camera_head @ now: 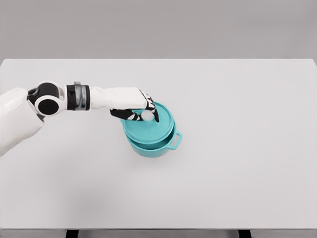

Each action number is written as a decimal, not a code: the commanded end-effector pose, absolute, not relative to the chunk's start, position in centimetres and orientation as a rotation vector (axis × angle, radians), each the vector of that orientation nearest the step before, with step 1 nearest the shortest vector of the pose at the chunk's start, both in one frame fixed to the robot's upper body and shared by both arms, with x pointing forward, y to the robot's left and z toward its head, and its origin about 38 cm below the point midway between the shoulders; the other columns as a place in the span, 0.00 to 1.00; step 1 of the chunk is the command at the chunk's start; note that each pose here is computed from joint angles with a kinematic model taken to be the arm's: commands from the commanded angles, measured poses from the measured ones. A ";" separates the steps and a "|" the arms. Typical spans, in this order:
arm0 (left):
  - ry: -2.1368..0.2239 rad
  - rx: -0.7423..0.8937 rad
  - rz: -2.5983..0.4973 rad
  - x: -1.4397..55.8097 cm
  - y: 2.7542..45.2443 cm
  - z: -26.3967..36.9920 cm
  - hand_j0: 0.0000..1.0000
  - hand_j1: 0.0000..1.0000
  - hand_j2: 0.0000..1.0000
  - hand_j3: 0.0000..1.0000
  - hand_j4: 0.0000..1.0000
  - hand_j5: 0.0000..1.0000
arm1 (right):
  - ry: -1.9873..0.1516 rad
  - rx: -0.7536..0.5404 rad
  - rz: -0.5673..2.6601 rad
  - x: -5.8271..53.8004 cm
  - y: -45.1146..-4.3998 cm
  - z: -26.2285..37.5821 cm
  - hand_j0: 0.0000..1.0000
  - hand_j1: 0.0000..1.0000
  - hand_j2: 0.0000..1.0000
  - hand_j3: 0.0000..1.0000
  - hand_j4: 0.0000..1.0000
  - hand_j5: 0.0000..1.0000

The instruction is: Cover the pot with left arm

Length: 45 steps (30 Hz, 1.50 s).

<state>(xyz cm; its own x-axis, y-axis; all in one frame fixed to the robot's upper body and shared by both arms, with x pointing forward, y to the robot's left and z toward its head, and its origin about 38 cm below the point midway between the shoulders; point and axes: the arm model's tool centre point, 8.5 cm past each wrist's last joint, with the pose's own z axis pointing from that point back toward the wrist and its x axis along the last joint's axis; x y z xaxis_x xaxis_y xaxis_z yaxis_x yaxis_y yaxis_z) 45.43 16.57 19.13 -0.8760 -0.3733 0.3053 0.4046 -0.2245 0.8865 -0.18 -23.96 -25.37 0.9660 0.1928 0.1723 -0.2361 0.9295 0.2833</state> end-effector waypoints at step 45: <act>-1.494 -0.056 -2.207 43.3 18.3 17.8 0.67 0.67 0.67 0.67 0.67 0.67 | -0.143 0.307 0.221 -0.2 -24.0 -25.4 1.00 1.00 1.00 1.00 1.00 1.00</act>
<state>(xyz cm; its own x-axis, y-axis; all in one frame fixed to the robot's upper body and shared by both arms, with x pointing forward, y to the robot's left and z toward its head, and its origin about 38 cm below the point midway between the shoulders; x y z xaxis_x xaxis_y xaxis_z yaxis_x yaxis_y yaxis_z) 43.38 17.99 18.03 -0.8851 -0.3537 0.3026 0.4074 -0.2744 0.8710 -0.27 -23.96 -25.37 0.9663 0.1928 0.1708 -0.2356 0.9295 0.2837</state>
